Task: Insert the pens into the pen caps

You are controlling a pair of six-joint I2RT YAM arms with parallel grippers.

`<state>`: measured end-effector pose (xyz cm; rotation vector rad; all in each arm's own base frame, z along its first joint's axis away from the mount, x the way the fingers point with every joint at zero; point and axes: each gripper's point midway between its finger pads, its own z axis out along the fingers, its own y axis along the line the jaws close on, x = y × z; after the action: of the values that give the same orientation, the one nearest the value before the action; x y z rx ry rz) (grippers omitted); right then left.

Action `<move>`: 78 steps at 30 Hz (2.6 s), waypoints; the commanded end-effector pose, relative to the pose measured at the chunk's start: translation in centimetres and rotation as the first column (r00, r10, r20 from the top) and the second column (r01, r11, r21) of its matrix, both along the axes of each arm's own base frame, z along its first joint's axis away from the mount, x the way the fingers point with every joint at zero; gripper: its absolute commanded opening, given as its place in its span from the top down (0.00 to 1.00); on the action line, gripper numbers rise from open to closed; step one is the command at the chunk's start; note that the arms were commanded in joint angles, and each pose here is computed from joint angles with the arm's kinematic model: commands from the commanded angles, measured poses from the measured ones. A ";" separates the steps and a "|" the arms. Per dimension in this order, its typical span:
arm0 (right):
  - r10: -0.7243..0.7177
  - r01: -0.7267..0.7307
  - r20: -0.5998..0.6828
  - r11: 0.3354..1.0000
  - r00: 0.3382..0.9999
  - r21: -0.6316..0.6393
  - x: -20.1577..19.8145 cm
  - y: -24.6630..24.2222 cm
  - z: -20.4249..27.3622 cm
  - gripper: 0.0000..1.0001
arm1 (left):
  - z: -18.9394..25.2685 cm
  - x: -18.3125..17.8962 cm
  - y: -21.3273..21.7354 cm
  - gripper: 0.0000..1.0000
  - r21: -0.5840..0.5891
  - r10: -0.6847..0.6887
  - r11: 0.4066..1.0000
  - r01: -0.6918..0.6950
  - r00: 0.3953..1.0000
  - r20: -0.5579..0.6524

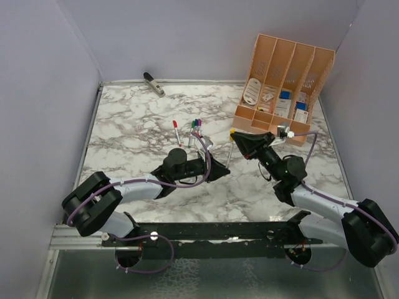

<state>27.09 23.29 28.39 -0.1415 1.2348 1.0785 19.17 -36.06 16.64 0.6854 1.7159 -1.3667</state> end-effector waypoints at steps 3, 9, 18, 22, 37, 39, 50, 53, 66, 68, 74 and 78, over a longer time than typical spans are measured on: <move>-0.029 0.028 0.033 1.000 0.999 0.006 -0.2 -0.6 0.7 0.99 | 2.0 -0.2 -0.2 1.00 -0.049 -0.012 0.999 0.015 0.998 0.063; -0.031 0.031 0.025 1.000 0.999 0.002 -0.3 -0.8 0.5 0.99 | 2.4 -0.3 0.0 1.00 -0.055 -0.003 0.998 0.007 0.997 0.079; -0.010 0.010 0.002 1.000 1.000 0.017 -0.4 -0.5 -0.2 0.99 | 3.1 -0.4 0.0 1.00 -0.066 -0.010 0.998 0.017 0.995 0.098; -0.003 0.003 -0.006 1.000 1.000 0.021 -0.5 -0.5 -0.3 0.99 | 2.8 -0.2 0.1 1.00 -0.062 0.004 0.998 0.002 0.996 0.094; 0.049 -0.045 -0.051 0.996 0.998 0.082 -1.1 -0.2 -0.7 0.99 | 3.0 0.7 -0.5 1.00 -0.069 0.026 0.997 -0.020 0.996 0.089; 0.058 -0.053 -0.052 0.995 0.997 0.084 -1.2 -0.1 -0.6 0.99 | 2.9 0.7 -0.5 1.00 -0.067 0.028 0.997 -0.022 0.996 0.087; 0.068 -0.063 -0.049 0.994 0.997 0.089 -1.8 -0.2 -0.3 0.99 | 3.3 1.0 -0.1 1.00 -0.081 0.056 0.996 -0.048 0.994 0.095; 0.078 -0.073 -0.060 0.994 0.995 0.080 -1.8 -0.1 -0.7 0.99 | 3.9 1.1 -0.1 1.00 -0.091 0.066 0.994 -0.056 0.992 0.108; 0.129 -0.134 -0.099 0.990 0.987 -0.038 -2.2 1.2 -5.0 0.99 | 9.8 1.6 -0.2 1.00 -0.213 0.102 0.975 -0.058 0.975 0.198; 0.139 -0.144 -0.101 0.989 0.985 -0.046 -2.3 1.4 -5.3 0.99 | 10.6 1.7 -0.1 1.00 -0.228 0.112 0.972 -0.063 0.971 0.209; 0.153 -0.164 -0.122 0.982 0.981 -0.090 -2.4 1.9 -6.5 0.99 | 12.0 2.4 0.2 1.00 -0.253 0.152 0.963 -0.091 0.960 0.236; 0.156 -0.178 -0.163 0.976 0.974 -0.127 -2.6 2.4 -7.9 0.99 | 13.2 3.1 0.4 1.00 -0.272 0.178 0.956 -0.106 0.950 0.258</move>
<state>25.65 23.89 27.00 -0.1628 1.2254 1.1748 20.40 -35.92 19.47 0.6381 1.6613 -1.3042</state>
